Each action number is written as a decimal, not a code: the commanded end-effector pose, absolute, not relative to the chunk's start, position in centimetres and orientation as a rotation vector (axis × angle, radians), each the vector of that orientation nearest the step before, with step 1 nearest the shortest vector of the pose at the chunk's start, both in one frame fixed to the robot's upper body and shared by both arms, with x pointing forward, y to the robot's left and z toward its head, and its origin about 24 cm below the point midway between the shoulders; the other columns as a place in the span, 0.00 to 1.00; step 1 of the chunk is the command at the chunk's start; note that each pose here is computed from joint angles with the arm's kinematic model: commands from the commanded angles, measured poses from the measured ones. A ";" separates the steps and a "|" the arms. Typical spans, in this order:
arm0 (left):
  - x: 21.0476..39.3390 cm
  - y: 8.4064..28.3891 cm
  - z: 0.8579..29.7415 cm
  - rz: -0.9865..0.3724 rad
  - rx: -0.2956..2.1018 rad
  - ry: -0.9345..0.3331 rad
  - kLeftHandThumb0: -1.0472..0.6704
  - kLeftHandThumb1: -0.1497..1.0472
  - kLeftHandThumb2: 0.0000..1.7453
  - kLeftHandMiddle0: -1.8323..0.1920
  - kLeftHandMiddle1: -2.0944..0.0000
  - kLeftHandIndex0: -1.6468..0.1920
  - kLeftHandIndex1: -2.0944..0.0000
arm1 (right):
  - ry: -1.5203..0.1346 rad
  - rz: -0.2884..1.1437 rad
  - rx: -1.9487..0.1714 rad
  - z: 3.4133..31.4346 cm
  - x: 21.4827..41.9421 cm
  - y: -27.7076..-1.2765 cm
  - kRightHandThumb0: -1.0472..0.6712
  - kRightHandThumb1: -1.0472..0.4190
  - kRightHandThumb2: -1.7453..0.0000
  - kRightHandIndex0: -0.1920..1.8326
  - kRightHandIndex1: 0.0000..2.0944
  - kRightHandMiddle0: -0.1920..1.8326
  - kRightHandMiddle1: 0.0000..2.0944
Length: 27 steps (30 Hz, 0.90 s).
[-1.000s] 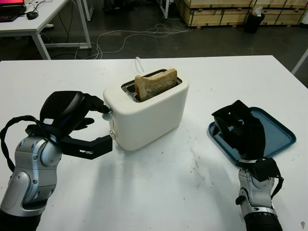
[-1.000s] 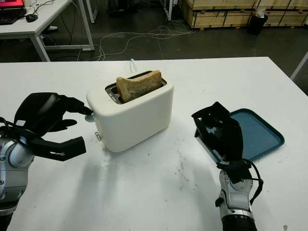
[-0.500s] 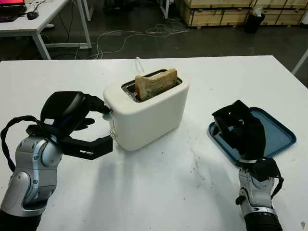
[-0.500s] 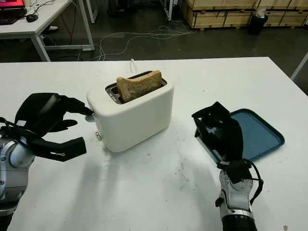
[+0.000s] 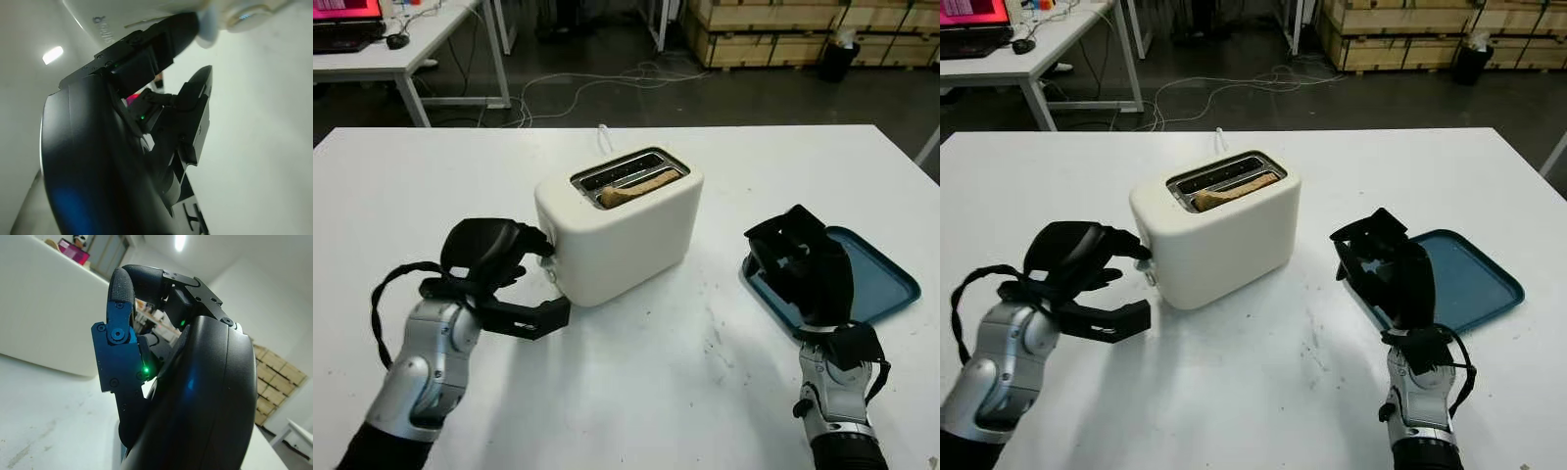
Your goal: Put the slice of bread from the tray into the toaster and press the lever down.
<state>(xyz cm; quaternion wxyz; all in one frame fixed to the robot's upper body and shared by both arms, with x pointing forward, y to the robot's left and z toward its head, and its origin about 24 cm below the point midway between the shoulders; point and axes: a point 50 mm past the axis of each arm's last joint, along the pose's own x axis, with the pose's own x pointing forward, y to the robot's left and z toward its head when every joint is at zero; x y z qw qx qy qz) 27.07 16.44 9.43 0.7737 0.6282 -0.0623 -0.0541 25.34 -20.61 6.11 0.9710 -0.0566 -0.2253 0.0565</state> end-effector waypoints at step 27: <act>23.5 11.9 -3.5 -0.385 1.083 0.322 0.71 0.89 0.13 0.57 0.62 0.37 1.00 | -0.462 0.123 -0.096 6.4 24.9 -21.7 0.40 0.09 0.82 0.57 0.83 0.41 0.83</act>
